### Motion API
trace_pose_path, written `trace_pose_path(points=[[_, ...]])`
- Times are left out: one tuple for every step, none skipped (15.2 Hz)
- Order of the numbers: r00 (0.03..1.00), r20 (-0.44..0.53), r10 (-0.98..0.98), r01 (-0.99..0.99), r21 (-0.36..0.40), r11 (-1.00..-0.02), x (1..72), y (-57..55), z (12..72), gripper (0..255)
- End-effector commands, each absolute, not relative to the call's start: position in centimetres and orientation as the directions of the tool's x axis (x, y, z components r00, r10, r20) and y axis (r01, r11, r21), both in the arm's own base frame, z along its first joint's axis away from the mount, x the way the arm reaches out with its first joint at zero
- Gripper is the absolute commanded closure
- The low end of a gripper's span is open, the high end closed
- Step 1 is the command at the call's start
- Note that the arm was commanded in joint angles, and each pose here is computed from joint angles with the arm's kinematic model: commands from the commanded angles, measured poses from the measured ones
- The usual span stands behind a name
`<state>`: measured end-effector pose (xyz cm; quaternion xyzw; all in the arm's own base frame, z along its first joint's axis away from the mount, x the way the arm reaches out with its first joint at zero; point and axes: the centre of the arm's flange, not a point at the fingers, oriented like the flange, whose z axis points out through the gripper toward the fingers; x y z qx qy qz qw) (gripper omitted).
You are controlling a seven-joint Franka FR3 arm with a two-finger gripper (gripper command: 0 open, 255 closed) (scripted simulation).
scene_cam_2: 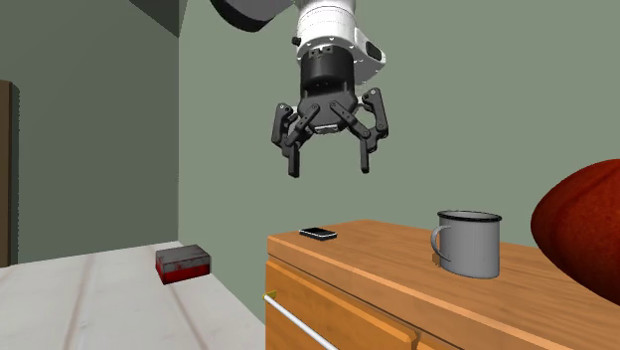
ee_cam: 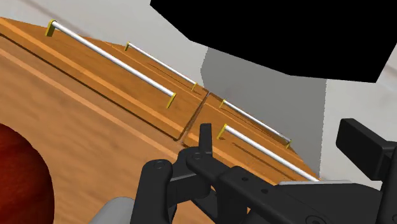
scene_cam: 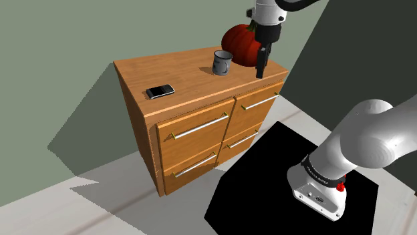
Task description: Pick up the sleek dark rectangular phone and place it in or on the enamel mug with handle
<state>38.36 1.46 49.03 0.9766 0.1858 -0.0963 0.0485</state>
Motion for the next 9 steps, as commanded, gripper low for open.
trace_pose_path(points=[[0.894,-0.192,0.405,0.421,0.049,-0.906,40.5,2.2,48.0,0],[0.884,-0.185,0.430,0.444,0.044,-0.895,41.6,2.6,47.5,0],[0.873,-0.179,0.453,0.467,0.040,-0.883,42.6,2.9,47.0,0],[0.862,-0.172,0.477,0.489,0.035,-0.871,43.6,3.3,46.6,0],[0.850,-0.165,0.500,0.511,0.031,-0.859,44.7,3.7,46.1,0],[0.838,-0.159,0.523,0.533,0.027,-0.846,45.7,4.1,45.6,0],[0.825,-0.152,0.545,0.554,0.023,-0.832,46.7,4.6,45.1,0],[0.811,-0.144,0.567,0.575,0.020,-0.818,47.7,5.1,44.7,0],[0.797,-0.137,0.589,0.596,0.016,-0.803,48.7,5.6,44.2,0]])
